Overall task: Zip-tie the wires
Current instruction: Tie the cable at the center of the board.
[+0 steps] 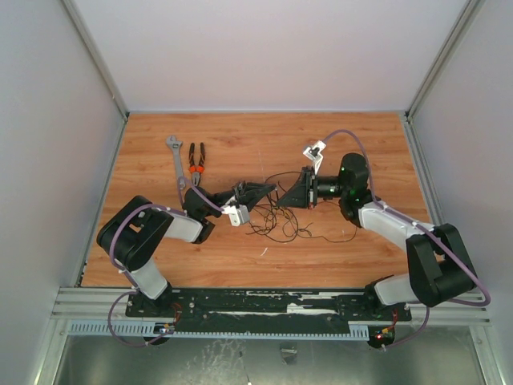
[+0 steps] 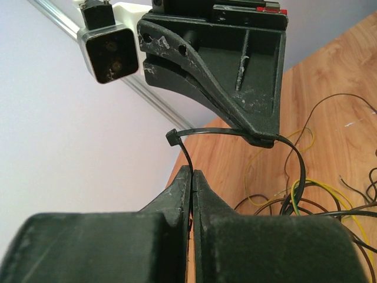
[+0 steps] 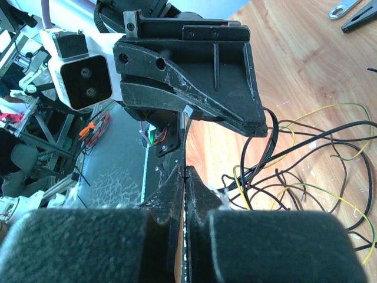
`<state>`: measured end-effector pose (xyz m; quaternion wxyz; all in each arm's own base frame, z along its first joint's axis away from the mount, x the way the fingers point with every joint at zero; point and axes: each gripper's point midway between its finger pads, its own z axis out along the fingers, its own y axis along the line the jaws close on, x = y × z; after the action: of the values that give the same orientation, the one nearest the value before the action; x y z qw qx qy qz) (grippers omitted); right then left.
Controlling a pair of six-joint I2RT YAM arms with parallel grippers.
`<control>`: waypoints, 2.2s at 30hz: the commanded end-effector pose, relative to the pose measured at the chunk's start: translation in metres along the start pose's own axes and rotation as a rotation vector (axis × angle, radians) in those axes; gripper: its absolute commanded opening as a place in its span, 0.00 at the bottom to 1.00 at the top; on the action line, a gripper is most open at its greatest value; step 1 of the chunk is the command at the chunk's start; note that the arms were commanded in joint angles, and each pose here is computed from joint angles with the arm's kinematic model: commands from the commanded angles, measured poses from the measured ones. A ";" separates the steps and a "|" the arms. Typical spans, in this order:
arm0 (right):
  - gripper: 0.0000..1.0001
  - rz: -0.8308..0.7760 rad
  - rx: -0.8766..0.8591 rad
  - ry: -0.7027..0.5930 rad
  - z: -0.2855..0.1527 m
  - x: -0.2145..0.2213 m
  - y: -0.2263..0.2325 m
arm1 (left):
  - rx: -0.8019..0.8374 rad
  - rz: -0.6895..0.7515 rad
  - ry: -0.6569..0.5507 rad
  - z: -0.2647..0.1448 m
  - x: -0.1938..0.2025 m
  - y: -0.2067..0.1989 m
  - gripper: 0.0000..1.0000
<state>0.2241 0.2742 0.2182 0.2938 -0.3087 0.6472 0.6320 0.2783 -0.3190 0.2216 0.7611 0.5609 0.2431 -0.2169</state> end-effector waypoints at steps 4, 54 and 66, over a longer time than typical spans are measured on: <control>0.00 0.008 -0.005 -0.006 0.000 -0.010 -0.001 | -0.126 0.276 -0.203 0.002 -0.066 0.041 0.00; 0.00 -0.029 0.138 -0.075 -0.001 -0.011 -0.027 | -0.122 0.233 -0.172 -0.001 -0.061 0.022 0.00; 0.00 -0.074 0.178 -0.084 -0.007 -0.005 -0.026 | -0.163 0.205 -0.147 -0.001 -0.056 0.028 0.00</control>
<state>0.2449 0.2730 0.2031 0.3320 -0.2709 0.6805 0.5944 0.2692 -0.3208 0.2055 0.7559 0.5628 0.2600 -0.2105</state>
